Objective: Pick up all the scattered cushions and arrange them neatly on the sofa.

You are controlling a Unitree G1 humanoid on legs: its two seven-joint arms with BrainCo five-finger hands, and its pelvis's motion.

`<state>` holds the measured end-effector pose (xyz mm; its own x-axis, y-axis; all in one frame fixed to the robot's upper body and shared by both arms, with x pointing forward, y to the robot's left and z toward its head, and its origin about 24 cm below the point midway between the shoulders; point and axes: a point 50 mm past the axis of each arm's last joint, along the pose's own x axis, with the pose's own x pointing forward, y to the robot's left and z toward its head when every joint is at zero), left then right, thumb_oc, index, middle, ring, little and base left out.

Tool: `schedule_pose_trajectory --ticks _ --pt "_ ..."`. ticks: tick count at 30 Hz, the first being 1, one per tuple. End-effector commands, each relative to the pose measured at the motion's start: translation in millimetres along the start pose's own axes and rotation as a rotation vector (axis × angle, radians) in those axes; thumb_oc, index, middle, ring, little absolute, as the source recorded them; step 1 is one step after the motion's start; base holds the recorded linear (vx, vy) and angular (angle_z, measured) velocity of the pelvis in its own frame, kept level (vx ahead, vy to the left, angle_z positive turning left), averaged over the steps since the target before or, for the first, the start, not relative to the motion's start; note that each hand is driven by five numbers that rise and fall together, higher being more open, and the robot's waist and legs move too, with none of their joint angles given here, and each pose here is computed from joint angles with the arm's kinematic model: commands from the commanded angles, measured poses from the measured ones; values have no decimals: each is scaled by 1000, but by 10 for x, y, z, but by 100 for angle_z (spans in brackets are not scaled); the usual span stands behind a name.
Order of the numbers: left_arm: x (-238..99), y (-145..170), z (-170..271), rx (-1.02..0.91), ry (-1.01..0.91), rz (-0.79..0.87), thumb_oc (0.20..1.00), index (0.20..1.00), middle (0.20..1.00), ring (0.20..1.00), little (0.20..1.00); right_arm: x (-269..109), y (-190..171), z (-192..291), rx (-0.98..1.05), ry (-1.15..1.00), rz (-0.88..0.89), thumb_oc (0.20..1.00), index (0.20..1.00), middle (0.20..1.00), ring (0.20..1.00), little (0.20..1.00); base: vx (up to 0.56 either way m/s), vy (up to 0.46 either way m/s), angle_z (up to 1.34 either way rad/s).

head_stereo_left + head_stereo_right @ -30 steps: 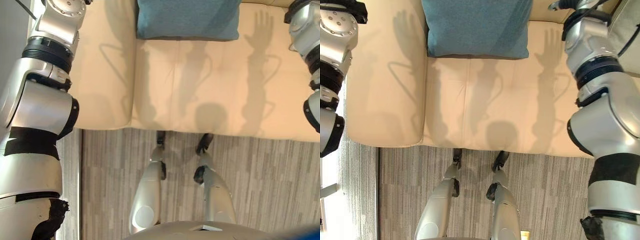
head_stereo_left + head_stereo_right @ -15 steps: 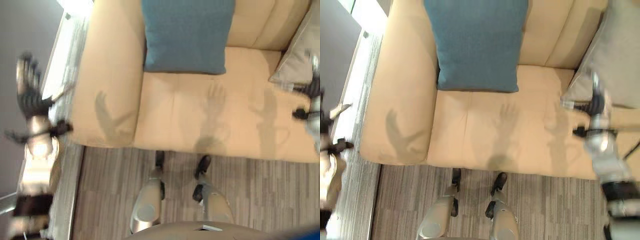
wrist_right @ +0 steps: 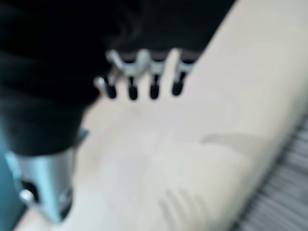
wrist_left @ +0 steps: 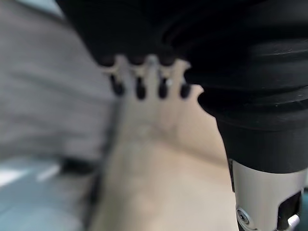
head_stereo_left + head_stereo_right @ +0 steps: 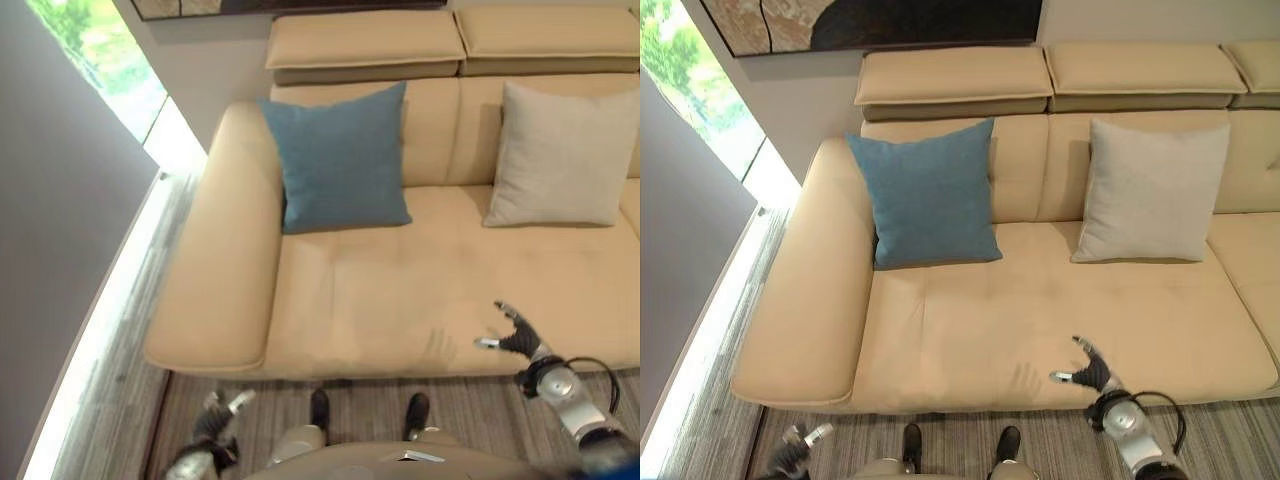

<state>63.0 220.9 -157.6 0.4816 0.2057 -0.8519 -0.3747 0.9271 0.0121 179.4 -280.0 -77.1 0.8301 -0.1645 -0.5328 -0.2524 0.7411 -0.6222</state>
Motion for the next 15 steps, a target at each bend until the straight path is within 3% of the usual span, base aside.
schedule_pose_trajectory --ticks 1,6,15 --pt "92 56 438 144 -132 -23 1000 1000 1000 1000 1000 88 -215 204 -52 -87 -57 1000 1000 1000 1000 1000 -27 -86 0" --pt "82 16 243 161 -61 -18 1000 1000 1000 1000 1000 15 49 -58 -48 26 29 1000 1000 1000 1000 1000 -18 -59 -11" --pt "107 -213 165 196 -19 -80 1000 1000 1000 1000 1000 45 136 -274 5 191 52 1000 1000 1000 1000 1000 -109 96 -86"
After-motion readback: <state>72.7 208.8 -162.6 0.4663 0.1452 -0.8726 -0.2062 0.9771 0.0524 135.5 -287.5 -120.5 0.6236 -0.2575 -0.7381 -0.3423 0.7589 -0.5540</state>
